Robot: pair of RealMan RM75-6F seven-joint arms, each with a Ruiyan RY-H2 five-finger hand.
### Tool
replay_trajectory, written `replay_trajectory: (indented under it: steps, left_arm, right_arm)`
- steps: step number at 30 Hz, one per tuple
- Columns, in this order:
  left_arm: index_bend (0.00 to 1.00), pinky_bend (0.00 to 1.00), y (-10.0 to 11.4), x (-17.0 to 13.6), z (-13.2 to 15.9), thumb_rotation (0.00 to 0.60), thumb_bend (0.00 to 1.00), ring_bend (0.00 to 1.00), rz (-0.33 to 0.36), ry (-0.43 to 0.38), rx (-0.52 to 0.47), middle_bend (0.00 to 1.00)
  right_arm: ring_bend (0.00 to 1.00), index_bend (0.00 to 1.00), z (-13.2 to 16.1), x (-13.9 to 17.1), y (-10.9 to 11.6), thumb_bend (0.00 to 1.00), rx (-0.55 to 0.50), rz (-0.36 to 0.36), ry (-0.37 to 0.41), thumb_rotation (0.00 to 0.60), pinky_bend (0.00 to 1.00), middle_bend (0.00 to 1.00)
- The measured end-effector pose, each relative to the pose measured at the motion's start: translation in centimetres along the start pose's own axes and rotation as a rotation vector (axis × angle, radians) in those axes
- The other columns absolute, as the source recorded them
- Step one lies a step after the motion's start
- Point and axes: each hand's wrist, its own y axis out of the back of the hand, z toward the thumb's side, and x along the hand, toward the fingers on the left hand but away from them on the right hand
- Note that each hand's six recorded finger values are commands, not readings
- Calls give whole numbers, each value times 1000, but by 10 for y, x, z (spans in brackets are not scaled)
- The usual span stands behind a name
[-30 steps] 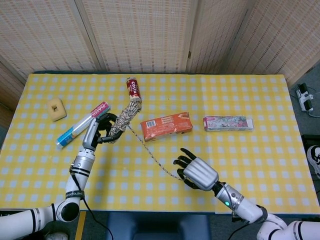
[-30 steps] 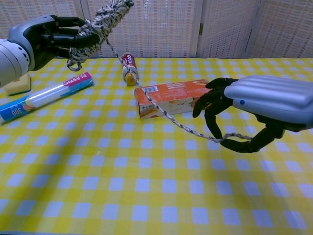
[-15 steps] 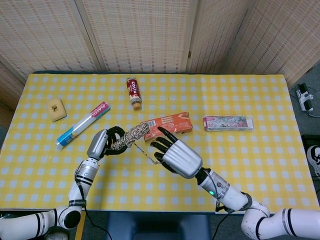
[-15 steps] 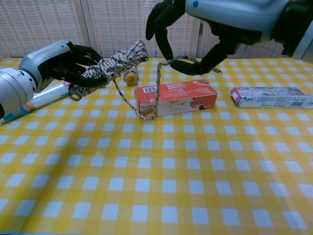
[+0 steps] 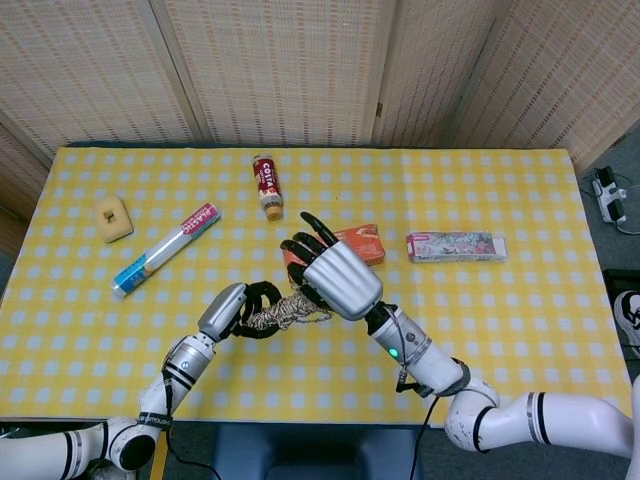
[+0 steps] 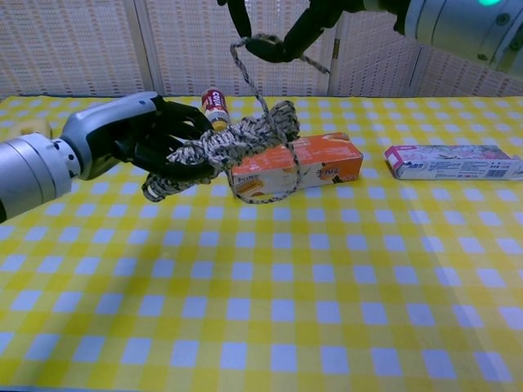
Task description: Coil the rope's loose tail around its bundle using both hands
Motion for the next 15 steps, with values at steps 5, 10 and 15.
replay_trajectory:
  steps: [5, 10, 15]
  left_arm:
    - [754, 785, -5, -2, 10, 600, 613, 728, -71, -47, -138, 759]
    - [754, 785, -9, -4, 20, 600, 613, 727, -150, -81, -295, 759]
    - [754, 785, -14, -5, 35, 600, 613, 728, -241, -119, -433, 759]
  right_arm:
    - [225, 718, -24, -1, -7, 519, -24, 14, -70, 600, 1, 274]
    - [225, 718, -38, 2, -20, 519, -17, 47, -97, 600, 1, 274]
    - [225, 718, -43, 5, -30, 520, -32, 63, -102, 600, 1, 274]
